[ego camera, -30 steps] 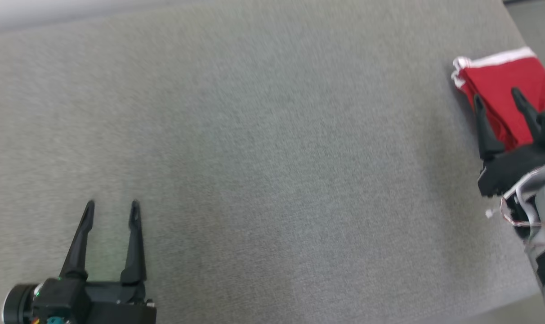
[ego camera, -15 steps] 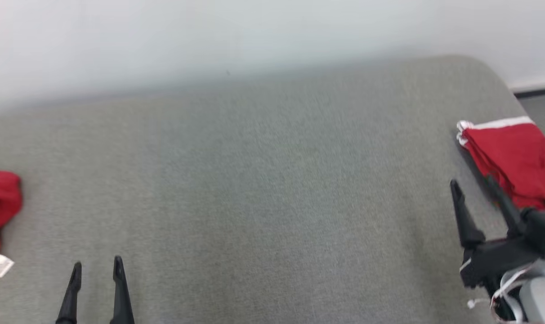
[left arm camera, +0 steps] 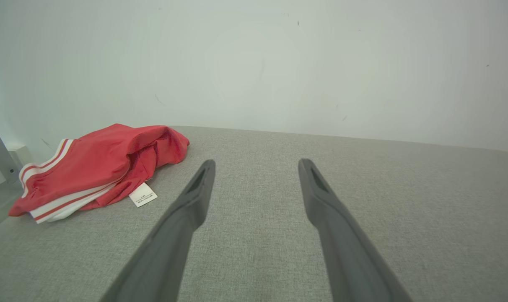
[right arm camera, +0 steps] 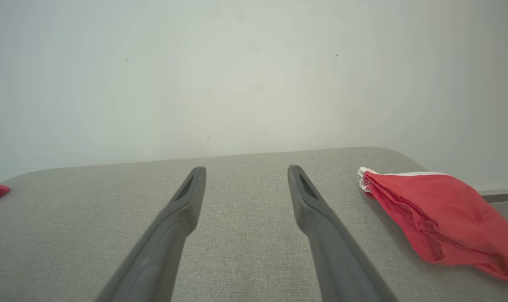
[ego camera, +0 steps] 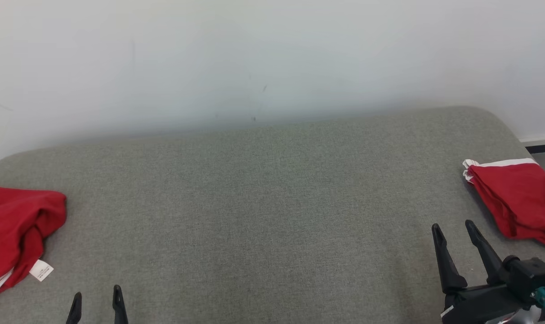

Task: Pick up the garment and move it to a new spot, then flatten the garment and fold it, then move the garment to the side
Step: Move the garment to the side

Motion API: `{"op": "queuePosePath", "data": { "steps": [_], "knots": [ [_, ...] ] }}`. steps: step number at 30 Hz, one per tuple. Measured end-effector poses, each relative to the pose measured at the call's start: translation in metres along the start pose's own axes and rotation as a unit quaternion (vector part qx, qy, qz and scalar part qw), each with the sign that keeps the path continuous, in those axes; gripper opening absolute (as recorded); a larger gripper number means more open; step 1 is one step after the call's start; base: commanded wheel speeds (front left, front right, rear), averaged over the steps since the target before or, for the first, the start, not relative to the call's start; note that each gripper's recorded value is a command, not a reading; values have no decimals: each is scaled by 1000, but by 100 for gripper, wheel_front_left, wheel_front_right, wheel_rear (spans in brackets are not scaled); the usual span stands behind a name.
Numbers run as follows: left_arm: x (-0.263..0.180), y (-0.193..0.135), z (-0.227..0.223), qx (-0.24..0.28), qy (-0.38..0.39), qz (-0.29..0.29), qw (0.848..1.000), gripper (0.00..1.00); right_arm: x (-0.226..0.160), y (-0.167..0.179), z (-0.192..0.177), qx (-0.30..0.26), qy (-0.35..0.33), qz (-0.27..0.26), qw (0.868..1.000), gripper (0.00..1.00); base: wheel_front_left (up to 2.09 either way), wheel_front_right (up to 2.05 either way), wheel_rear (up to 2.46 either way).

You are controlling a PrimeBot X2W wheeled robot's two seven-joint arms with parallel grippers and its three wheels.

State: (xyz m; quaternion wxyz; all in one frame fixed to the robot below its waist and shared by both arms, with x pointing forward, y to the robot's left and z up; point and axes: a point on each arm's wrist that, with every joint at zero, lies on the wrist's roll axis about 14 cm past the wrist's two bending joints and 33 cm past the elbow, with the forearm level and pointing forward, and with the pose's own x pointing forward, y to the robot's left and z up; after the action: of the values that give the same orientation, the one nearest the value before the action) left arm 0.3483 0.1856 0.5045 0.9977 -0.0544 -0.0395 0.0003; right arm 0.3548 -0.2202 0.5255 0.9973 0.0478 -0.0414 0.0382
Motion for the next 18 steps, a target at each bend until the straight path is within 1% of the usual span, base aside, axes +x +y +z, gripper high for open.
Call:
{"op": "queuePosePath", "data": {
  "steps": [10, 18],
  "knots": [
    [-4, -4, 1, 0, -1, -5, 1000, 100, -19, 0, -18, 14, 13, -19, 1000, 100, 0, 0, 0],
    [-2, -10, 1, 1, -2, -12, 1000, 100, -23, -1, -19, 15, 12, -24, 1000, 100, 0, 0, 0]
  ]
}}
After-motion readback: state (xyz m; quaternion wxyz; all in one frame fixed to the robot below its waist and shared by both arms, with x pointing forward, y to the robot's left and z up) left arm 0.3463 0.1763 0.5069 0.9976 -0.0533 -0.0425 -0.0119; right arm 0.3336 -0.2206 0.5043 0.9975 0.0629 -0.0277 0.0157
